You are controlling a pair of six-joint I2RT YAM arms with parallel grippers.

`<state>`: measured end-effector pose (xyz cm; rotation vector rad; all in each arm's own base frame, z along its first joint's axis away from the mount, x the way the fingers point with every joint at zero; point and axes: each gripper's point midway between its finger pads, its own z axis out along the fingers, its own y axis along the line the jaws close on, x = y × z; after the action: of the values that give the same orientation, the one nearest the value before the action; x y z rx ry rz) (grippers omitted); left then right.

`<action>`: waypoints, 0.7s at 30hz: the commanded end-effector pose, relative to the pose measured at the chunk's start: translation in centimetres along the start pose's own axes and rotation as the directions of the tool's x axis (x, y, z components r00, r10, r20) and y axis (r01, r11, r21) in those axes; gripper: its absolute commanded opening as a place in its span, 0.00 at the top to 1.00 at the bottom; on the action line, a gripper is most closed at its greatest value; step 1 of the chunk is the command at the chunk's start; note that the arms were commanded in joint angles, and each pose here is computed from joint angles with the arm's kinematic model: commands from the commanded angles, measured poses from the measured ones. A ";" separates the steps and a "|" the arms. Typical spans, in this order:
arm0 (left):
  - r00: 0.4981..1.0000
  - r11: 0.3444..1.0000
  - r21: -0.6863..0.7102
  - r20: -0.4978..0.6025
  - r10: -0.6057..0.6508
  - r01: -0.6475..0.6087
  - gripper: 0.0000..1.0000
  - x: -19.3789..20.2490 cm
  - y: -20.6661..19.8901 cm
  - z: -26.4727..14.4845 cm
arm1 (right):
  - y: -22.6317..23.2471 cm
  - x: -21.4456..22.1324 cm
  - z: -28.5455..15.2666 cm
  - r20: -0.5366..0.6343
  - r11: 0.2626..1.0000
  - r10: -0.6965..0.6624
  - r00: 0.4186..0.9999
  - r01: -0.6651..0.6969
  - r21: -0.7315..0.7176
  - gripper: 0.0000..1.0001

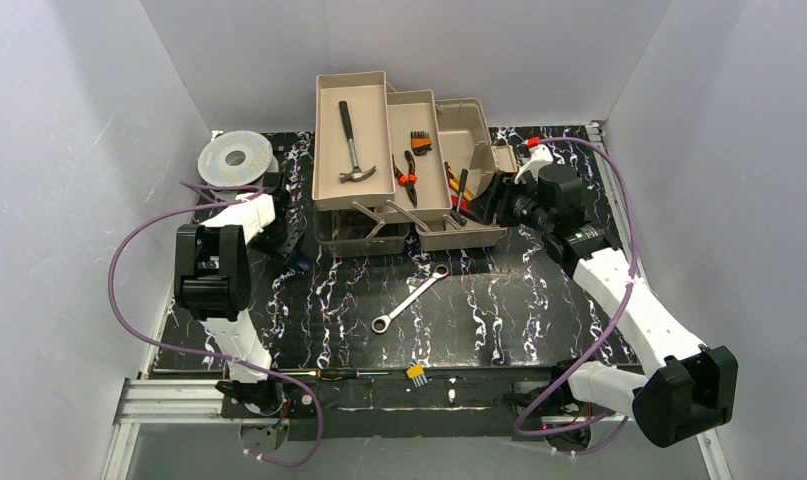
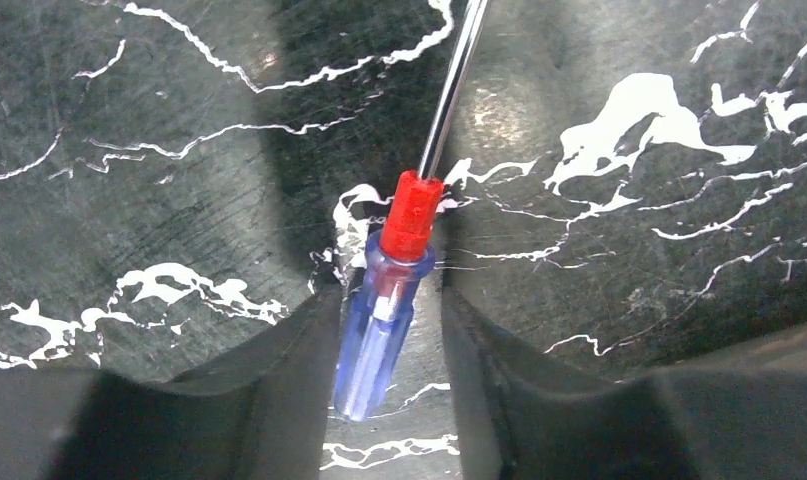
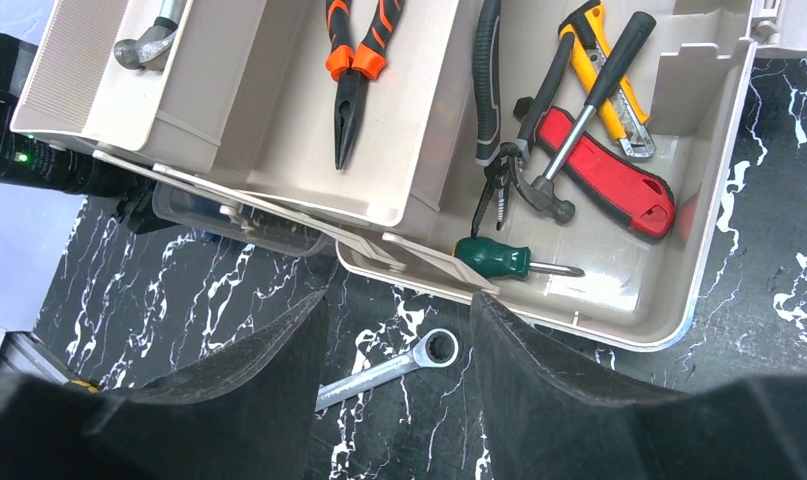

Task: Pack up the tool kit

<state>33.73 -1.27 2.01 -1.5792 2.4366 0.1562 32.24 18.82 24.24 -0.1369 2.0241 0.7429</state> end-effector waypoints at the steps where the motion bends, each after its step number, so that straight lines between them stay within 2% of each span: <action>1: 0.999 0.997 -0.062 0.009 -0.050 0.050 0.72 0.0 1.2 0.4 | 0.9 -1.6 -0.6 0.067 0.999 -0.018 0.998 0.021 -0.030 0.39; 5: 0.996 0.997 -0.041 0.064 -0.057 0.060 0.98 -1.1 1.6 -1.2 | 1.0 -1.5 -0.5 0.065 0.999 -0.017 0.998 0.019 -0.032 0.39; 10: 0.980 0.996 0.053 0.184 -0.077 0.068 1.00 -3.7 2.0 -5.7 | 1.0 -1.4 -0.6 0.065 0.999 -0.016 0.998 0.018 -0.036 0.39; 13: 0.965 0.981 0.194 0.260 -0.029 -0.022 1.00 -5.5 0.6 -9.8 | 1.1 -1.4 -0.5 0.063 0.999 -0.016 0.998 0.018 -0.043 0.39; 16: 0.936 0.933 0.311 0.345 0.066 -0.180 1.00 -7.0 -1.1 -14.7 | 1.3 -1.4 -0.5 0.061 0.999 -0.014 0.998 0.017 -0.050 0.39; 18: 0.910 0.879 0.386 0.399 0.115 -0.281 1.00 -7.7 -2.3 -18.3 | 1.4 -1.4 -0.5 0.061 0.998 -0.016 0.998 0.019 -0.054 0.39; 21: 0.859 0.729 0.526 0.485 0.165 -0.438 1.00 -7.8 -4.7 -24.2 | 1.5 -1.4 -0.5 0.058 0.998 -0.017 0.998 0.021 -0.059 0.40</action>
<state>36.36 0.18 19.84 -1.1250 2.1459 -0.0854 32.09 18.88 24.36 -0.1415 2.0202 0.7501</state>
